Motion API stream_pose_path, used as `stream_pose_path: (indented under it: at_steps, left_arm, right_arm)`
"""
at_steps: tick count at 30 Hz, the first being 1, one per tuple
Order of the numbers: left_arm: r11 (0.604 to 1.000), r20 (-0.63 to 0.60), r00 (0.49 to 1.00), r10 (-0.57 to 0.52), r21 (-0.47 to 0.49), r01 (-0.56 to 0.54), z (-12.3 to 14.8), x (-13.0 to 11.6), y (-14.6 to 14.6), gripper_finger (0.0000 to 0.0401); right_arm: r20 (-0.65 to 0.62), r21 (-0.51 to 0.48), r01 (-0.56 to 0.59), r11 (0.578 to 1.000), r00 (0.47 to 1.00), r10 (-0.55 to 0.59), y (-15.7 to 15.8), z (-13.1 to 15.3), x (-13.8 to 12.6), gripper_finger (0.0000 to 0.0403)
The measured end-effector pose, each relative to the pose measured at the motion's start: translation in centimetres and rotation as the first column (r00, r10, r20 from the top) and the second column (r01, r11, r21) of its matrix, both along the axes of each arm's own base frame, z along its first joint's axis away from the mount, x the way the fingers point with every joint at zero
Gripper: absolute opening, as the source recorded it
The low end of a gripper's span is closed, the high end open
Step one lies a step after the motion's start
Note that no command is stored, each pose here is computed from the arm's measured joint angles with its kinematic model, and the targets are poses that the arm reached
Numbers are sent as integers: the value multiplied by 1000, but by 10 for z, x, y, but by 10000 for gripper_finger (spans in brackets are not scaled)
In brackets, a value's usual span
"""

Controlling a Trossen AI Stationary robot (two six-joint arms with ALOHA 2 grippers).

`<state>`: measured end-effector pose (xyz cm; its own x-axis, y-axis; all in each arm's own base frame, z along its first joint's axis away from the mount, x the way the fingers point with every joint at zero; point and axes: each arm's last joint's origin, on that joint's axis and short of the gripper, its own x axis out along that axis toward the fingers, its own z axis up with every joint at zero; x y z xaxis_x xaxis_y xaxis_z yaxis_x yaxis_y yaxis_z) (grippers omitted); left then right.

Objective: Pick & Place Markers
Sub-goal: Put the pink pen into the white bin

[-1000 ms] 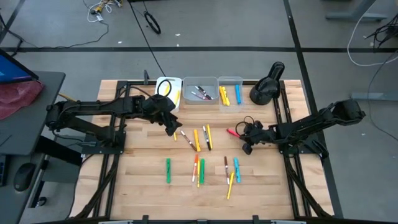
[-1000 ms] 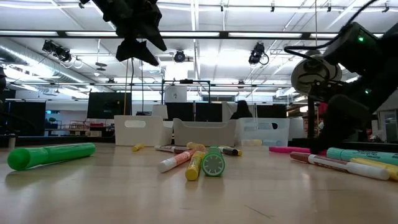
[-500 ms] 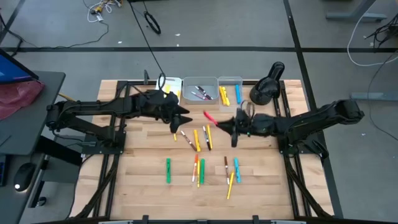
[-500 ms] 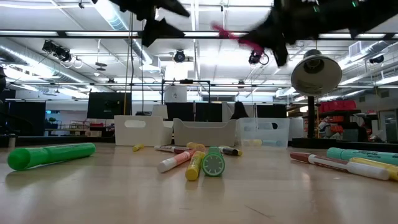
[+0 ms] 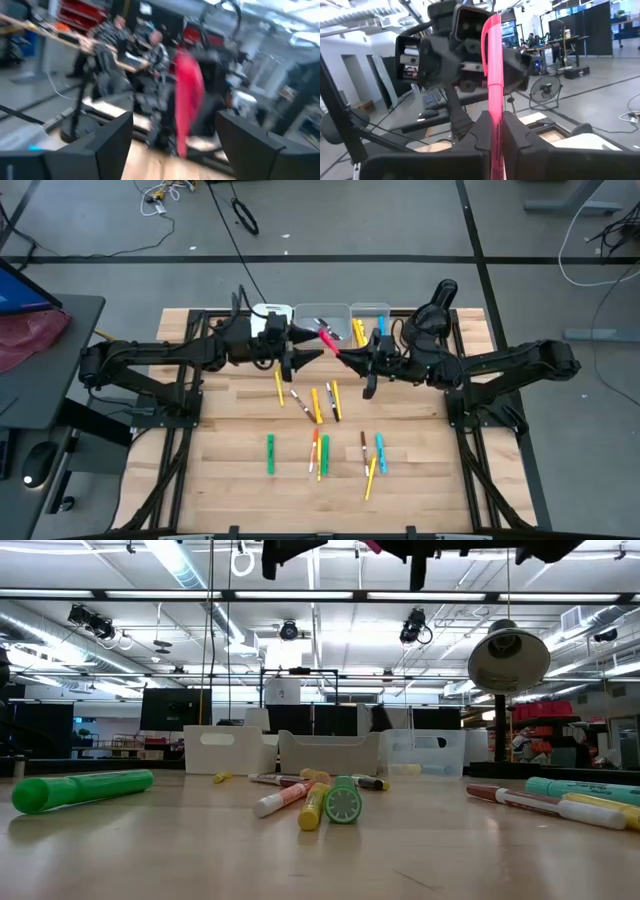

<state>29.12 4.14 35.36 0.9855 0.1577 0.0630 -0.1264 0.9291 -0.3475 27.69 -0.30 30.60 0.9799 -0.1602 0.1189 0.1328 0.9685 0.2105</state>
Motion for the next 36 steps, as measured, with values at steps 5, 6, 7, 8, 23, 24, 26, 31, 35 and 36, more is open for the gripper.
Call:
stream_pose_path:
  at_steps: [5,6,7,8,23,24,26,31,35,36]
  left_arm:
    - [999,20,999,36,0,-36,2,-1,4,286]
    - [999,29,999,34,2,-34,3,-1,4,279]
    - [1000,31,999,28,3,-28,3,-1,3,271]
    - [1000,31,999,21,3,-21,3,-1,3,262]
    - [999,75,997,-13,-33,15,7,-1,2,120]
    - [999,74,997,-11,-33,13,7,-1,2,121]
    - [999,73,997,-8,-34,11,6,-1,2,135]
    - [999,58,998,-12,-47,14,2,3,3,196]
    - [995,38,999,-17,-94,21,-10,16,3,234]
    - [994,45,999,-21,-102,25,-13,19,3,240]
  right_arm:
    - [13,5,-18,1000,1000,18,1,-3,7,11]
    - [25,4,-24,1000,999,24,1,-3,8,11]
    - [28,5,-24,1000,999,24,1,-3,8,11]
    - [28,6,-25,1000,999,25,1,-3,8,11]
    - [32,5,-19,1000,999,19,1,-3,8,11]
    - [32,5,-11,1000,999,11,0,-3,8,11]
    - [31,0,11,1000,999,-11,0,-3,8,11]
    - [51,-15,25,1000,998,-24,0,0,7,11]
    - [75,-14,32,999,997,-30,-1,2,7,11]
    - [76,-15,41,999,996,-40,-1,2,7,11]
